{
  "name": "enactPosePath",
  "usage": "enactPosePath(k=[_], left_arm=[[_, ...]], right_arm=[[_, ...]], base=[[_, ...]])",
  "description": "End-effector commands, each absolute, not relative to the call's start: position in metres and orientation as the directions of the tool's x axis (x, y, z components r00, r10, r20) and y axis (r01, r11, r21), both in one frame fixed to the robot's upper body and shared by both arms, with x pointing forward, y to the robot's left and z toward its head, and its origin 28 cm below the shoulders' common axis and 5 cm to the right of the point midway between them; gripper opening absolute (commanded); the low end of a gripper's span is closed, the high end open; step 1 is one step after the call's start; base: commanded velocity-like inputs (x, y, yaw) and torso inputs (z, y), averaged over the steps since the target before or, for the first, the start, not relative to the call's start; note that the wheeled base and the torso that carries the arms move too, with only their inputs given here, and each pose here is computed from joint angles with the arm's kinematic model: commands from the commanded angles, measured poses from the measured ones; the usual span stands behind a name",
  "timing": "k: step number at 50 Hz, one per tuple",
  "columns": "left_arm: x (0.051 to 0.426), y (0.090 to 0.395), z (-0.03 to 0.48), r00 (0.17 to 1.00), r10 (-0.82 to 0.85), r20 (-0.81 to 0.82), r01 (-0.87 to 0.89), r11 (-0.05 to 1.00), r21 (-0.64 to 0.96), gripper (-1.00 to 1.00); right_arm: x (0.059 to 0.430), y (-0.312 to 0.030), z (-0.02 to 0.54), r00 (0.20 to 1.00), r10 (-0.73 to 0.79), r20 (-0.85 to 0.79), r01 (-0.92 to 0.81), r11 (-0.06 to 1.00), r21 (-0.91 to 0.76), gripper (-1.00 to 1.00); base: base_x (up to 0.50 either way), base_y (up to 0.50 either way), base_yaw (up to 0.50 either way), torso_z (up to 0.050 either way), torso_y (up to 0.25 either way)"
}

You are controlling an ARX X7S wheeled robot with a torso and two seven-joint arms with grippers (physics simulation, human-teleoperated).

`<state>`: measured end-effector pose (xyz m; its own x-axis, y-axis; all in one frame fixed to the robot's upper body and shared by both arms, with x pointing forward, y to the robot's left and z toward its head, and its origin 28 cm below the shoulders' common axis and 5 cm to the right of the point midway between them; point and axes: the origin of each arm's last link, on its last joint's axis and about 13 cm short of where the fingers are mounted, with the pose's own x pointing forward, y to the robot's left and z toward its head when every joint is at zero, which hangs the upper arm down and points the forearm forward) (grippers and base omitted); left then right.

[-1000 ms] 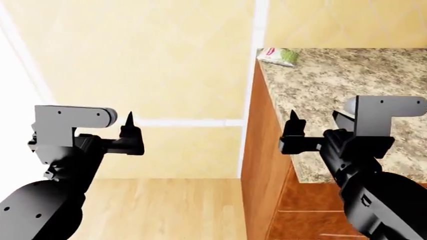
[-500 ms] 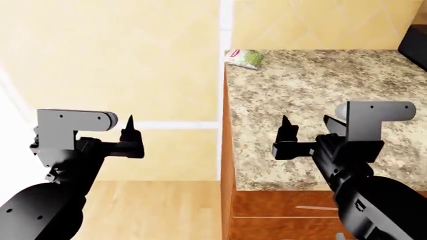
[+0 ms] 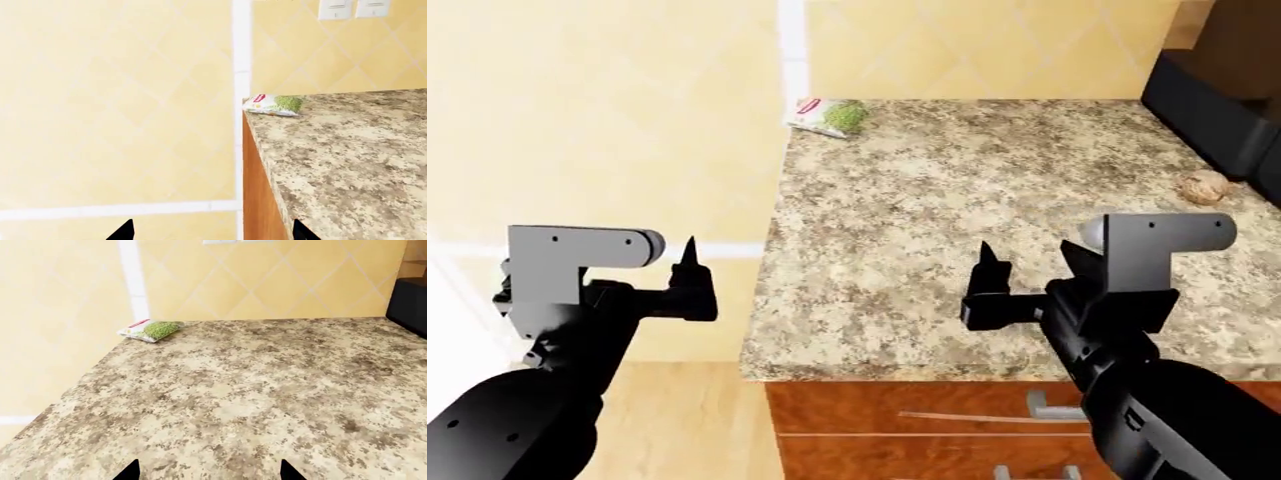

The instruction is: Pick the walnut from the counter and place it in the cabinet.

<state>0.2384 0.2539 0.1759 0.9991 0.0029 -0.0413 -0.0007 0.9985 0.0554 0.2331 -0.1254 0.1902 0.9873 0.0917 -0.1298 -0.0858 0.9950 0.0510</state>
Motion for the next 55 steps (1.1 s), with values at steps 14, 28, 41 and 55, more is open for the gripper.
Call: enactPosePath(k=[14, 28, 41, 55], left_arm=[[0.2356, 0.2555, 0.1741, 0.999, 0.006, -0.041, -0.005, 0.999, 0.047, 1.00], [0.2340, 0.2563, 0.1746, 0.999, 0.009, -0.035, -0.007, 0.999, 0.044, 1.00], [0.2312, 0.2563, 0.1766, 1.000, 0.008, -0.030, -0.007, 0.999, 0.046, 1.00], [0.2313, 0.2563, 0.1740, 0.999, 0.009, -0.039, -0.007, 0.999, 0.034, 1.00]], right_arm=[[0.2289, -0.1224, 0.1888, 0.986, 0.104, -0.129, -0.098, 0.994, 0.055, 1.00], [0.2270, -0.1212, 0.1905, 0.986, 0.110, -0.127, -0.104, 0.993, 0.054, 1.00], [0.2238, -0.1212, 0.1916, 0.986, 0.111, -0.120, -0.105, 0.993, 0.056, 1.00], [0.2239, -0.1199, 0.1913, 0.985, 0.122, -0.118, -0.117, 0.992, 0.049, 1.00]], base=[[0.06, -0.46, 0.00, 0.000, 0.000], [0.04, -0.41, 0.00, 0.000, 0.000], [0.01, -0.40, 0.00, 0.000, 0.000], [0.19, -0.33, 0.00, 0.000, 0.000]])
